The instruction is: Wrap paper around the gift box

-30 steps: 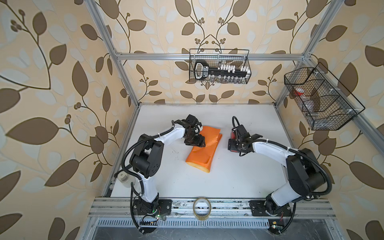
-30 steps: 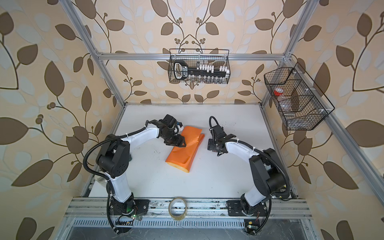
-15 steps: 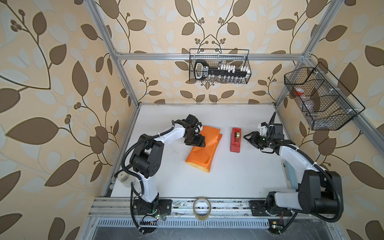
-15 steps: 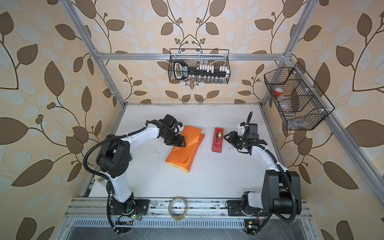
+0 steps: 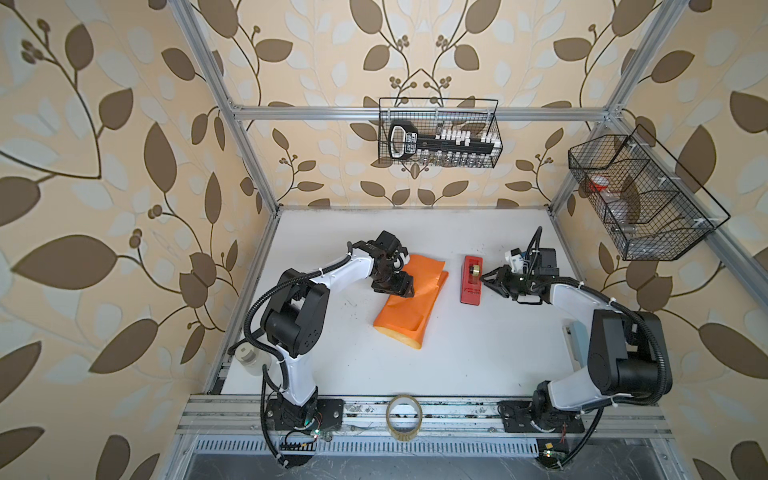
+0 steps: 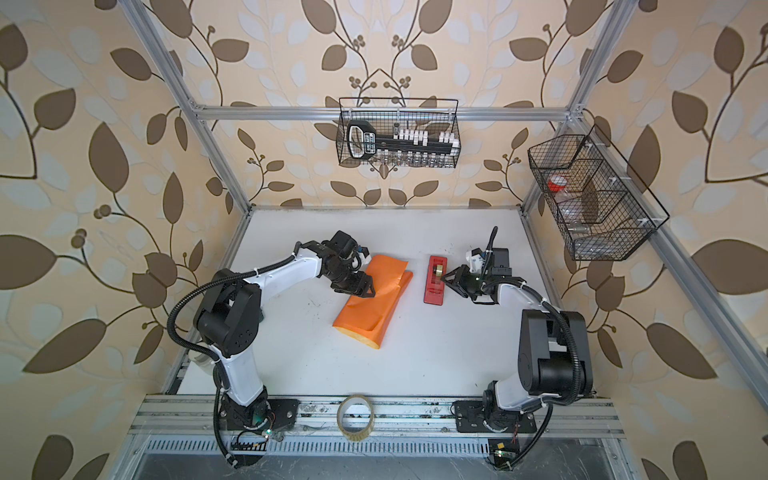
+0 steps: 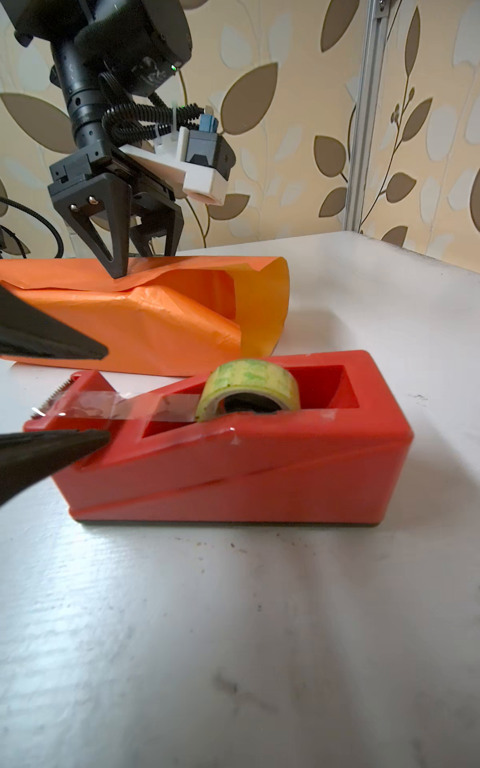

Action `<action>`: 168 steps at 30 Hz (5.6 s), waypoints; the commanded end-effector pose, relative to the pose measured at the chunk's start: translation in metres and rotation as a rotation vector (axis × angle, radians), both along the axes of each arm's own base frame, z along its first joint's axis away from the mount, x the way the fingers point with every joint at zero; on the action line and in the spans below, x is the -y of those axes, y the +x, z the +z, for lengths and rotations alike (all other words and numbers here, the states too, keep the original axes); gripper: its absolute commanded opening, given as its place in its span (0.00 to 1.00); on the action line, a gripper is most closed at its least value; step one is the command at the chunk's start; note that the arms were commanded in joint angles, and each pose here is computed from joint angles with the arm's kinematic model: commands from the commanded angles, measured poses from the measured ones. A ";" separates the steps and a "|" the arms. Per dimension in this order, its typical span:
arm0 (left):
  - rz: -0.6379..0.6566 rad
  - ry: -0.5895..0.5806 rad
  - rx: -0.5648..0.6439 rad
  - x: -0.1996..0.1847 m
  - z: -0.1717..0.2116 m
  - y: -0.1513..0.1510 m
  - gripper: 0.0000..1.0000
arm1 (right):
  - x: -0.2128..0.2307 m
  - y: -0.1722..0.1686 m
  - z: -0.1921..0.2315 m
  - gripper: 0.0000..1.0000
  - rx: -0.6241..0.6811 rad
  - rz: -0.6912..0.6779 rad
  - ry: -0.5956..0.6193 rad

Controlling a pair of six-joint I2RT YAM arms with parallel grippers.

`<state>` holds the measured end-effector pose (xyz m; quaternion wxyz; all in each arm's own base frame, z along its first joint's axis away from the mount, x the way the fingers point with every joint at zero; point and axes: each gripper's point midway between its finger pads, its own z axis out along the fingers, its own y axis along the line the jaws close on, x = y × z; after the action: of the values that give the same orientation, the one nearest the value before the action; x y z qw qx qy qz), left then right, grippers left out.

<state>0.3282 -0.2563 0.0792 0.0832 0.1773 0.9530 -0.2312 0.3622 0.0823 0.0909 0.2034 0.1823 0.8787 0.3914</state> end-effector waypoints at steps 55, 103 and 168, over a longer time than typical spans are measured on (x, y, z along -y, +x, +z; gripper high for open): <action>-0.047 0.068 -0.035 -0.004 -0.008 -0.015 0.75 | -0.028 0.001 -0.024 0.26 -0.093 0.026 0.137; -0.052 0.075 -0.015 -0.006 -0.008 -0.014 0.76 | -0.030 0.055 0.049 0.00 0.062 -0.089 0.288; -0.043 0.045 -0.044 0.000 -0.012 -0.017 0.75 | -0.062 -0.014 0.037 0.00 0.033 -0.120 0.287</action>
<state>0.3257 -0.2596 0.0793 0.0826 0.1911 0.9506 -0.2301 0.3536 0.1409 0.1197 0.1950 0.2606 0.8032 0.4989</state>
